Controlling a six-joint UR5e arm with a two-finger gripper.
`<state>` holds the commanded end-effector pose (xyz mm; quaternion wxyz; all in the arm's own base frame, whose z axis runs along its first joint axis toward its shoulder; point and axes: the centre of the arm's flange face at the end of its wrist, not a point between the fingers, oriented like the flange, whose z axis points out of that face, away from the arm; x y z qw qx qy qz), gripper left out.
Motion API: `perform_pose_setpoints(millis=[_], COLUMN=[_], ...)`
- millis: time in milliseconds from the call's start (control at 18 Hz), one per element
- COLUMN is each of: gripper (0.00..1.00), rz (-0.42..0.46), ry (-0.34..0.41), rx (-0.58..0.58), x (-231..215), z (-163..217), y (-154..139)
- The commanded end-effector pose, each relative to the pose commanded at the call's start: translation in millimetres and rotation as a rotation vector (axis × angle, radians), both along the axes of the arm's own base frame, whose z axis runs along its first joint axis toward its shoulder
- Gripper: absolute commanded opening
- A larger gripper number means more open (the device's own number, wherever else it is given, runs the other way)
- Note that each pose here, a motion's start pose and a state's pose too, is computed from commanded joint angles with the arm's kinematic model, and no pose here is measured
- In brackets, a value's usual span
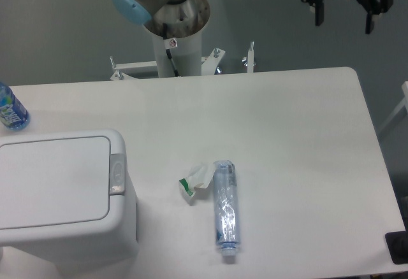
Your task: Open the trash can
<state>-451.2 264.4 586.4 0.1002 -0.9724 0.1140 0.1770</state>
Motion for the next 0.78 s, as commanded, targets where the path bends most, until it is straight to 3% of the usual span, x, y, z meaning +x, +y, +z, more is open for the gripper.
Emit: perform_pose_setpoints(millis=[333, 556, 778], gripper=[1.0, 1.0, 1.0], rz=[0.006, 0.115, 0.315], ry=[-0.02, -0.087, -0.188], rx=[0.012, 0.14, 0.245], x=[-4.4, 13.8, 41.2], z=[-5.9, -17.8, -40.0], y=[9.9, 70.0, 138.4])
